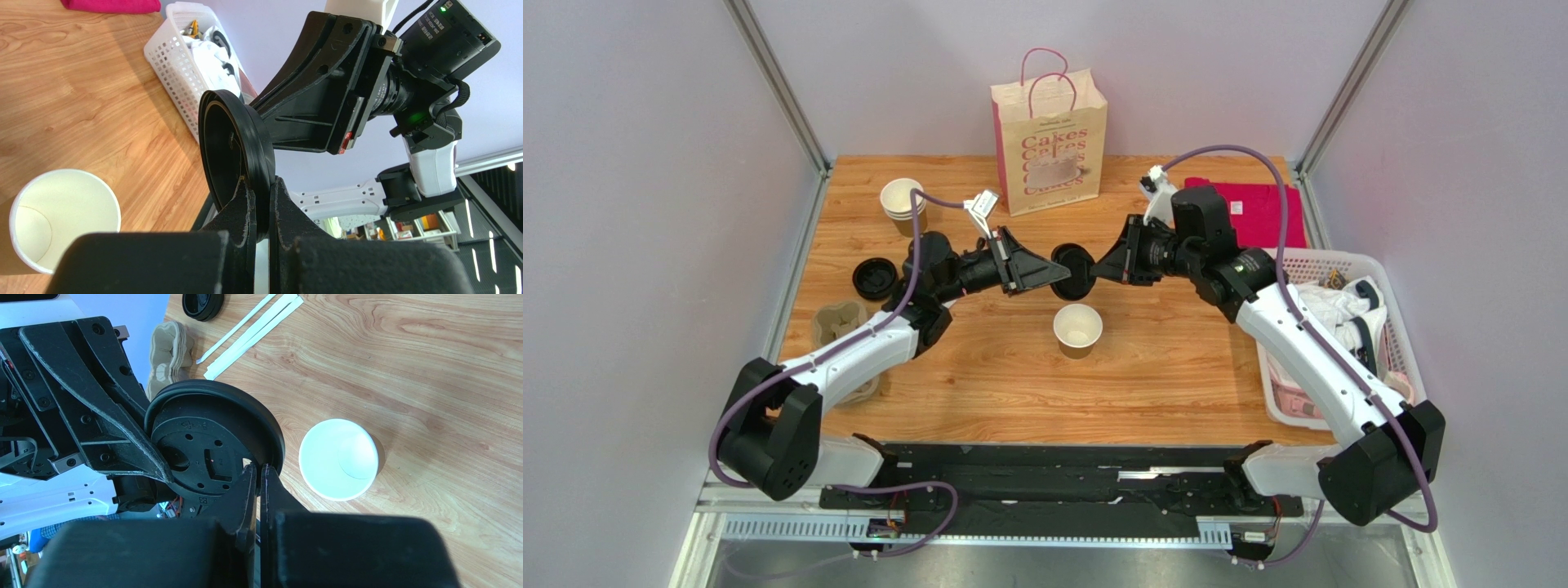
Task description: Pack the takeout coffee
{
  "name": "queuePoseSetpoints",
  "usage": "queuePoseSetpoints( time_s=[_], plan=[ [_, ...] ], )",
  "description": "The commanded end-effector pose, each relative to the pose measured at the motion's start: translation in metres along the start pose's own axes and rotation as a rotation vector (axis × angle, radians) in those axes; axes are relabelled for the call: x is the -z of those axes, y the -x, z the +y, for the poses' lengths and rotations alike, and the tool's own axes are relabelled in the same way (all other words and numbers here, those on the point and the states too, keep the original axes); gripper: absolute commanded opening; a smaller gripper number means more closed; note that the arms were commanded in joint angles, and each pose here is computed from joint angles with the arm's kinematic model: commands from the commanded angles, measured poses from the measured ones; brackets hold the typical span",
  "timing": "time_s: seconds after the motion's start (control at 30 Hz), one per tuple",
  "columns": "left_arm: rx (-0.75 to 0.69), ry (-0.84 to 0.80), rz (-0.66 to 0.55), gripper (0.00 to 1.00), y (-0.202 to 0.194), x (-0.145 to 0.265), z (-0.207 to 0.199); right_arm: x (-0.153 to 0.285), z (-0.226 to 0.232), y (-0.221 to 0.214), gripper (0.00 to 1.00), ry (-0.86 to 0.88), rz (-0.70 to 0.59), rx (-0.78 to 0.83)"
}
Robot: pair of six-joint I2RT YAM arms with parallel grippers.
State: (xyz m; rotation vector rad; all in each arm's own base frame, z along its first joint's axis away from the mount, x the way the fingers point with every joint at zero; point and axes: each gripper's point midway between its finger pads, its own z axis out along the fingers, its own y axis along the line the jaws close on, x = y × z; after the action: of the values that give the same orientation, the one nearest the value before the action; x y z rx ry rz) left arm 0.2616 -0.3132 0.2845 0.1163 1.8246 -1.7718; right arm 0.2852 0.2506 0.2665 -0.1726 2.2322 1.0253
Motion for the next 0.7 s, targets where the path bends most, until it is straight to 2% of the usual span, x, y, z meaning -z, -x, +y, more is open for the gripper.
queuePoseSetpoints(
  time_s=[0.0,0.03,0.07,0.1,0.2,0.33,0.37,0.43,0.67],
  plan=[
    [-0.047,-0.045,-0.024,0.0,0.005,0.006,-0.021,0.008,0.006,0.015,0.0,-0.009,-0.054,0.051],
    [-0.028,-0.019,-0.017,0.06,0.003,0.006,-0.015,0.009,0.004,0.015,0.0,-0.018,-0.052,0.062],
    [-0.025,-0.01,-0.016,0.17,0.002,0.008,-0.014,0.012,0.005,0.018,0.0,-0.027,-0.057,0.072],
    [-0.039,-0.002,-0.009,0.41,0.001,0.01,-0.013,0.014,0.001,0.015,0.0,-0.05,-0.039,0.07],
    [-0.051,0.038,0.004,0.76,-0.003,0.022,-0.009,0.021,-0.009,0.013,0.0,-0.108,-0.019,0.118],
    [-0.093,0.172,-0.004,0.81,0.0,0.055,0.013,0.026,-0.017,0.003,0.0,-0.144,0.075,0.212],
    [-0.115,0.202,-0.046,0.82,0.01,0.069,0.014,0.029,-0.02,-0.006,0.0,-0.147,0.135,0.25],
    [-0.12,0.262,-0.054,0.82,0.006,0.086,0.022,0.022,-0.028,-0.012,0.0,-0.17,0.209,0.278],
    [0.002,0.429,-0.076,0.85,0.008,0.12,0.057,0.007,-0.051,-0.058,0.0,-0.217,0.602,0.542]
  ],
)
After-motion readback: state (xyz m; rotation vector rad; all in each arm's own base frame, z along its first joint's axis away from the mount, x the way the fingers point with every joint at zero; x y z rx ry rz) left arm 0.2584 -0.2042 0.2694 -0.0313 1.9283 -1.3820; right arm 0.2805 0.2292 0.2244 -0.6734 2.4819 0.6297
